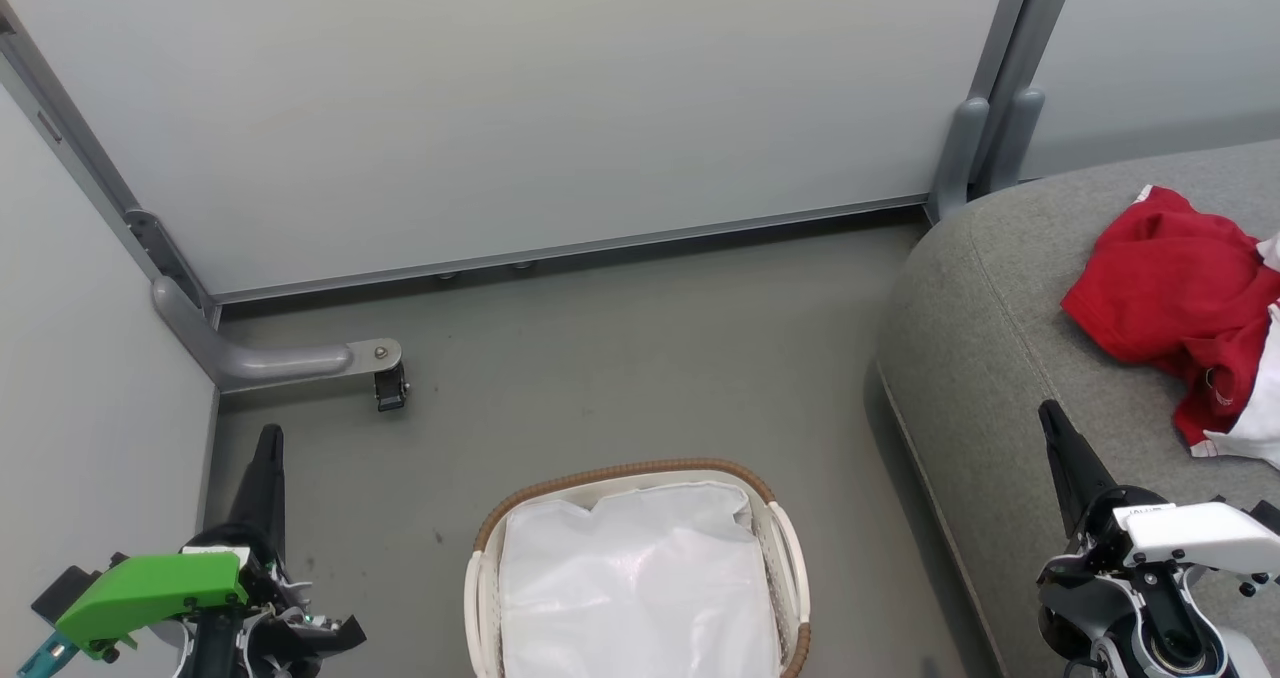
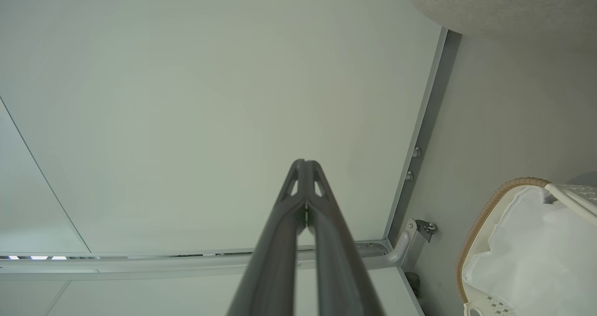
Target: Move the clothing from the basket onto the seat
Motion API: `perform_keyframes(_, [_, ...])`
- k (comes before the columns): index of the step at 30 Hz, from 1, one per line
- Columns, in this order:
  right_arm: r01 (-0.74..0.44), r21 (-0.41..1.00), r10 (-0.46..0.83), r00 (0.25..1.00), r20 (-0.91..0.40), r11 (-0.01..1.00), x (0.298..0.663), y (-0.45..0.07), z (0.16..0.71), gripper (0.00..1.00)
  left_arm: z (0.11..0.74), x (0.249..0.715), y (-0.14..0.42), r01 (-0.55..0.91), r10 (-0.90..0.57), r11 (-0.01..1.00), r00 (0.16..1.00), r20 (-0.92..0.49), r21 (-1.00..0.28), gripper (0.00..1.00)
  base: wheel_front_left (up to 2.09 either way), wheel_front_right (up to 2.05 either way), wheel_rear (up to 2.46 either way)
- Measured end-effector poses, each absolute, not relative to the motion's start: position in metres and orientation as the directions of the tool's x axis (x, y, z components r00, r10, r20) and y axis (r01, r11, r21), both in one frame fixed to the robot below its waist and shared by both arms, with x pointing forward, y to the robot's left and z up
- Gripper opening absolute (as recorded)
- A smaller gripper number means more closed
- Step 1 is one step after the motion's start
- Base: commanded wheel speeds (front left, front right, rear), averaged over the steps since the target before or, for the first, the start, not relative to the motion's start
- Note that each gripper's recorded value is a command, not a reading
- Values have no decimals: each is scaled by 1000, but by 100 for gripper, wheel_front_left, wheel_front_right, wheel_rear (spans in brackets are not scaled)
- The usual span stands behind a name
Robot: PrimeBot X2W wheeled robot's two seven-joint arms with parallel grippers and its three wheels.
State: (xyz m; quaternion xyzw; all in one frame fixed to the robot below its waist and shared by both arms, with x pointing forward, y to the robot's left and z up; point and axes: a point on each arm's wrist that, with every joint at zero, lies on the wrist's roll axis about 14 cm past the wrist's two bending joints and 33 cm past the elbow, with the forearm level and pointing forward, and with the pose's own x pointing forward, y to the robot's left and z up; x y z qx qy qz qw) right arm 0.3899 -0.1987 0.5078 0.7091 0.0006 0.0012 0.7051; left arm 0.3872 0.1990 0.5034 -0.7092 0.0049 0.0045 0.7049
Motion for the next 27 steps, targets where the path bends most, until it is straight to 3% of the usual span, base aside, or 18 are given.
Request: perform_keyframes(27, [-1,1000,3,1000,1,-6,390,-199,508,0,503,387,199,-13,-1,-6,1000,-13,-1000,0,0,0,0])
